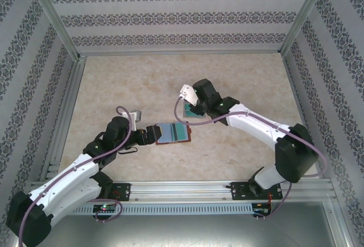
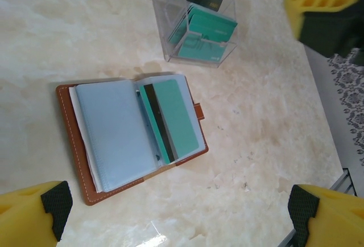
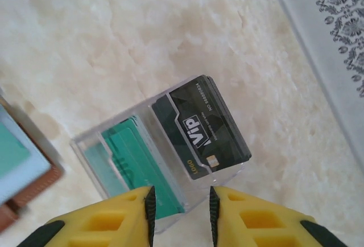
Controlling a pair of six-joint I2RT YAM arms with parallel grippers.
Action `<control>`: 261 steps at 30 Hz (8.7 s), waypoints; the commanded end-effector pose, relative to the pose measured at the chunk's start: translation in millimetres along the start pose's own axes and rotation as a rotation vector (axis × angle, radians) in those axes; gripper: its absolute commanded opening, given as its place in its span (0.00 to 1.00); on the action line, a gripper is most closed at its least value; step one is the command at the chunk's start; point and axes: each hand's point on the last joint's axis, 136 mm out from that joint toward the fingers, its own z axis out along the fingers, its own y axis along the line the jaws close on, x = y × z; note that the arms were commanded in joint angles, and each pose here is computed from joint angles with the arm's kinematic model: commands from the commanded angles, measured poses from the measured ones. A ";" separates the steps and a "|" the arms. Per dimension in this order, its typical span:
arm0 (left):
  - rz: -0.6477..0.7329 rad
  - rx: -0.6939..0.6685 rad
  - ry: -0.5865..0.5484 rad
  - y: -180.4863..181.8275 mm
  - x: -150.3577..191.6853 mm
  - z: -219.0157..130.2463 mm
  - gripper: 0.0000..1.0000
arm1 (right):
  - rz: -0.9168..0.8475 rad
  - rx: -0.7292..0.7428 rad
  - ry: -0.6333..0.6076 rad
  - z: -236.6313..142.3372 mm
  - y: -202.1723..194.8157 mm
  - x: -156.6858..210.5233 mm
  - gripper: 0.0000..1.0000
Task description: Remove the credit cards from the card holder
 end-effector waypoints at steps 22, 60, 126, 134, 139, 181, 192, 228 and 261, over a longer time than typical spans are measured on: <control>-0.206 -0.022 0.103 2.3 6.7 65.7 0.42 | 0.709 -0.315 0.097 30.4 100.4 23.0 0.15; -0.212 -0.067 0.184 -3.9 29.9 117.2 0.21 | 0.768 -0.407 0.272 50.6 142.7 64.5 0.01; 0.020 -0.133 0.064 3.6 -9.8 35.1 0.00 | 0.790 -0.340 0.031 14.1 108.1 35.1 0.09; 0.301 -0.151 -0.078 -30.8 -49.1 12.2 0.00 | 0.824 -0.083 -0.171 -38.6 46.7 43.2 0.37; 0.553 -0.138 -0.105 -67.0 -65.3 17.9 0.00 | 0.915 0.073 -0.285 -75.5 9.1 60.4 0.75; 1.460 -0.068 0.352 -97.5 -56.9 176.8 0.00 | 1.166 0.305 -0.482 -118.5 -34.1 119.8 0.98; 1.504 -0.115 0.401 -79.6 -51.3 190.8 0.00 | 1.170 0.296 -0.479 -117.1 -33.4 119.6 0.98; 1.479 -0.336 0.330 -62.2 -87.4 209.8 0.32 | 1.175 0.278 -0.473 -114.3 -32.1 118.8 0.98; 0.524 -0.369 -0.035 -45.5 -112.5 56.2 0.99 | 1.142 0.171 -0.374 -87.9 -19.1 104.1 0.98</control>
